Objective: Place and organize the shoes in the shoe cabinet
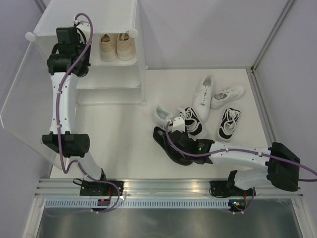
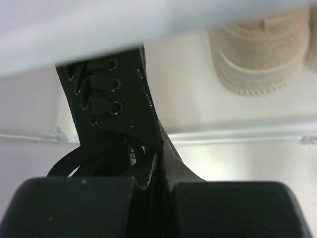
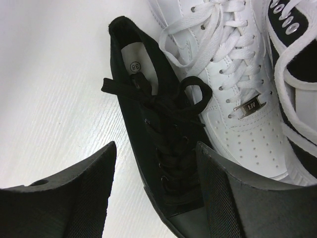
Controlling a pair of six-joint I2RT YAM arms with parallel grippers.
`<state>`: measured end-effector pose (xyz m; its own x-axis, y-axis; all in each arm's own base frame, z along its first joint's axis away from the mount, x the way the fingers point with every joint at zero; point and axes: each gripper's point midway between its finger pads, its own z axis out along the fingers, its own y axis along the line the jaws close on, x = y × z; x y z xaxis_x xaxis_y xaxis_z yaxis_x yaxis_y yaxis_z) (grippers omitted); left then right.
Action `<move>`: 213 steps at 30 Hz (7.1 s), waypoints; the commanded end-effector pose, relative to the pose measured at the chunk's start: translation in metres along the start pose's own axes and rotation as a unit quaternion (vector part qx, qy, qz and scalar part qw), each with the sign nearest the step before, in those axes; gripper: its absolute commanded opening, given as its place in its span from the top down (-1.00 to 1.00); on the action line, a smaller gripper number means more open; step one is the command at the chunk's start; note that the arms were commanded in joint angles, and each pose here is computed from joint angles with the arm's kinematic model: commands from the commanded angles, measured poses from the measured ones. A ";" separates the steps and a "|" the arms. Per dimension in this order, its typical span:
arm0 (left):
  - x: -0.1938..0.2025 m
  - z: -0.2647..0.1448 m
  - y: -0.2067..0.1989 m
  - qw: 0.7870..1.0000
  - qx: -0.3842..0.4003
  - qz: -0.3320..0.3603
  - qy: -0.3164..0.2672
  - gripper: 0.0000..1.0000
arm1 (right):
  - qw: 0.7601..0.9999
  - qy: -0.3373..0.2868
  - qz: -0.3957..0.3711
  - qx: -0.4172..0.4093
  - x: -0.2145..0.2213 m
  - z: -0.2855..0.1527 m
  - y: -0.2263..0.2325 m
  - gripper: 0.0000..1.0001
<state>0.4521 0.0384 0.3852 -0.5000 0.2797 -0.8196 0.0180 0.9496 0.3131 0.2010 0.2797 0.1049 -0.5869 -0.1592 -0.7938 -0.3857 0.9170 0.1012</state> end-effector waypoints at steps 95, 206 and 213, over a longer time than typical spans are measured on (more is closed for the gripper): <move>0.042 0.032 0.056 0.950 -0.128 -0.286 -0.021 -0.40 | 0.999 -0.033 -0.001 0.007 0.006 -0.004 -0.018 -0.60; 0.202 -0.083 -0.340 0.921 0.367 0.084 0.097 -0.66 | 0.979 -0.162 0.095 0.082 -0.039 -0.096 -0.105 -0.64; 0.213 -0.031 -0.367 0.933 0.322 0.090 0.136 -0.45 | 0.977 -0.166 0.106 0.080 -0.039 -0.104 -0.110 -0.63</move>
<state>0.2784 -0.2435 0.0923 -0.6990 0.4988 -0.5124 0.6090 0.7908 -0.0609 0.1924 0.1553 0.1844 -0.3790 0.1225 -0.9172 -0.1790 0.9628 0.2025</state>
